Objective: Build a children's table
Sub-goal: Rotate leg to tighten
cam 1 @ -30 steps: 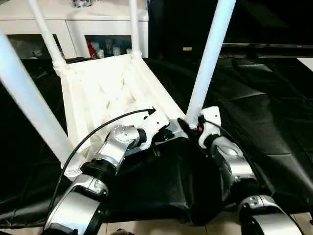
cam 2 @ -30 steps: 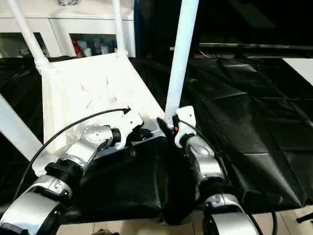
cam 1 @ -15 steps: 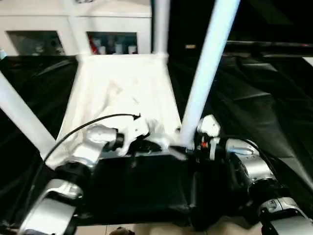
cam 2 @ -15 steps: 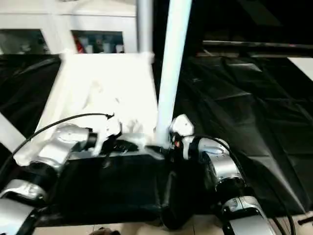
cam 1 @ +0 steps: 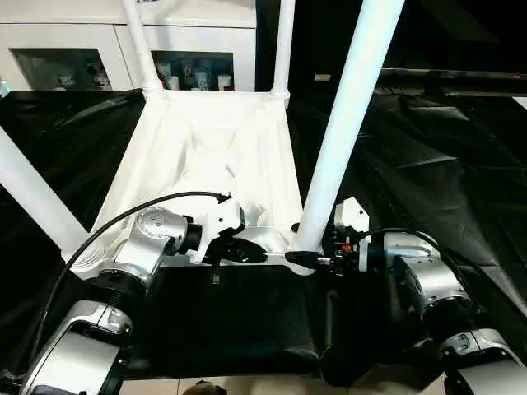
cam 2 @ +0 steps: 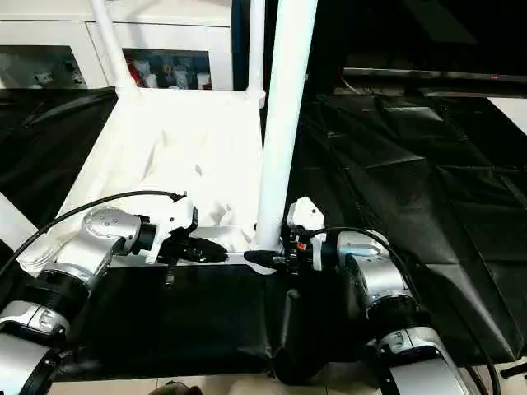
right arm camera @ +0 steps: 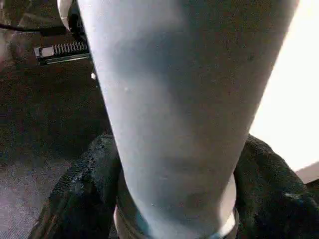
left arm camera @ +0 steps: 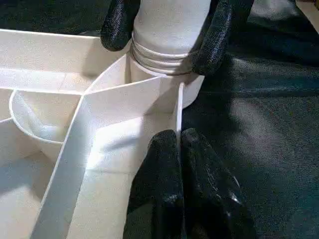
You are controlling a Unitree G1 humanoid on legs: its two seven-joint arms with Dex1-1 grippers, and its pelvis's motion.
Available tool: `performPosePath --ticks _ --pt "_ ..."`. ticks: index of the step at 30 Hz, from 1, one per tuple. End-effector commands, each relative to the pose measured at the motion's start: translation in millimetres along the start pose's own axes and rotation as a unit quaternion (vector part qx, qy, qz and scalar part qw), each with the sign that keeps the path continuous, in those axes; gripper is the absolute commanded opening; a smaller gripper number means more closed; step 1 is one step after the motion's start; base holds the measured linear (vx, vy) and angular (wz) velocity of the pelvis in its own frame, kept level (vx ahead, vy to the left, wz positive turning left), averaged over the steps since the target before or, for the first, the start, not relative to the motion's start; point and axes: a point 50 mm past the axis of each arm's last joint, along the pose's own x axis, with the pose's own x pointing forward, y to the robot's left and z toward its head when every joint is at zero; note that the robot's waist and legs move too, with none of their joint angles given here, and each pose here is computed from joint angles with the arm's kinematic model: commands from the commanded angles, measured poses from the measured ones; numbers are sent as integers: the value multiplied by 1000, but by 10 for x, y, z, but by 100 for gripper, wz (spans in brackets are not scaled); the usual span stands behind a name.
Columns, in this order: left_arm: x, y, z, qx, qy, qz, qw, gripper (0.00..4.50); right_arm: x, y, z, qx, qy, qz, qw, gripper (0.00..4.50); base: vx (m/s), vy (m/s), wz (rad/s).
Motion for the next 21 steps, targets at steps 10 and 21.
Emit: performPosePath --ticks 10,21 --pt "755 50 202 -34 -27 150 988 0 387 -172 -249 126 10 -344 930 269 0 0 0" --pt "815 21 243 -20 -28 135 990 0 509 -146 -23 67 -44 -299 951 344 0 0 0"
